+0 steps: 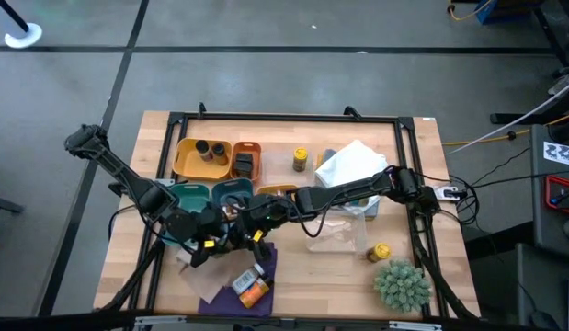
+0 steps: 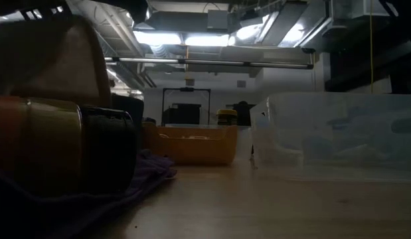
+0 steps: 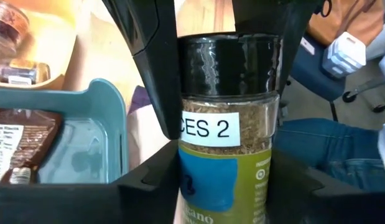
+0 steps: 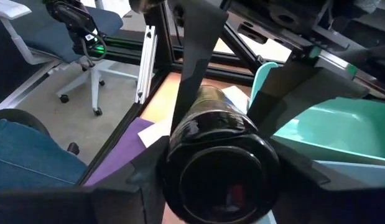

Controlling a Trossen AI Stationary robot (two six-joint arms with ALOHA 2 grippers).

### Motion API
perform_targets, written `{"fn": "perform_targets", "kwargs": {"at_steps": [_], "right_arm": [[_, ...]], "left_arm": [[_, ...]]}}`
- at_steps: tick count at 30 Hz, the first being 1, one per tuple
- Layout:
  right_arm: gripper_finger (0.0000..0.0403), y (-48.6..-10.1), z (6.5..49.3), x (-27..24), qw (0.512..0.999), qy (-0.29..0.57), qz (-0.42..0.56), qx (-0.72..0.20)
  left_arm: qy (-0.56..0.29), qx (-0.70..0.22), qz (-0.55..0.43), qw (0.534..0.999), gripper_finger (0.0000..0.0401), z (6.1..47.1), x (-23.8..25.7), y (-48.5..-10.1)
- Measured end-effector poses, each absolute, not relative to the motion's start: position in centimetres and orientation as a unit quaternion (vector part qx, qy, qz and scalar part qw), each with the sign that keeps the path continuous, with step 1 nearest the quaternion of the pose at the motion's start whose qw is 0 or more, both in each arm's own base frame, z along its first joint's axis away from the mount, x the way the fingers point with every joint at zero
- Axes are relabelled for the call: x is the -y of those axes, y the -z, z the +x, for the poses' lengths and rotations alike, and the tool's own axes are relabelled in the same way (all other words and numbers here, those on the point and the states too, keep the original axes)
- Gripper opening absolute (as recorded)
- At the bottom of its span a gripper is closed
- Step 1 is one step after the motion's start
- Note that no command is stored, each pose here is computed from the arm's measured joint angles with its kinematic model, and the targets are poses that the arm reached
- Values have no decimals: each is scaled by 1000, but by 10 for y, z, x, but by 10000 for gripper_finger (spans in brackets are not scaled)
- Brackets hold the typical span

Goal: Sort spices by type
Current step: Put the bottom green spice bottle on the top yellow bin

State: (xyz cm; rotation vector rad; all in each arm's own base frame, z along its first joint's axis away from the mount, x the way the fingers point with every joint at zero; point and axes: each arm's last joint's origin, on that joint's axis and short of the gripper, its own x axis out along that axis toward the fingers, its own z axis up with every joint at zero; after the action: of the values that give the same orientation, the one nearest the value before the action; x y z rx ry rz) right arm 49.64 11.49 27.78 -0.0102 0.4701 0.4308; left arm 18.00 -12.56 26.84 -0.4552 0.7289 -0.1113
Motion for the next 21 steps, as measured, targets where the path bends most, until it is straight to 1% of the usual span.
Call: {"fn": "perform_targets", "kwargs": {"at_steps": [6, 9, 12, 14, 18, 21], "right_arm": [[213, -278, 496, -115, 949, -217, -8, -229], [210, -278, 496, -116, 948, -223, -10, -228], [210, -278, 497, -112, 948, -222, -10, -227], [213, -279, 498, -106, 950, -217, -9, -226], [212, -283, 502, -91, 958, -191, -12, -213], [210, -285, 505, -72, 966, -158, -24, -205]], "left_arm": [[51, -358, -247, 899, 212, 180, 126, -269], [74, -378, -247, 889, 225, 177, 126, -268], [89, -385, -262, 881, 227, 170, 123, -273], [93, -375, -265, 883, 226, 163, 121, -279], [69, -343, -260, 900, 226, 145, 108, -290], [26, -328, -248, 911, 227, 132, 95, -293]]}}
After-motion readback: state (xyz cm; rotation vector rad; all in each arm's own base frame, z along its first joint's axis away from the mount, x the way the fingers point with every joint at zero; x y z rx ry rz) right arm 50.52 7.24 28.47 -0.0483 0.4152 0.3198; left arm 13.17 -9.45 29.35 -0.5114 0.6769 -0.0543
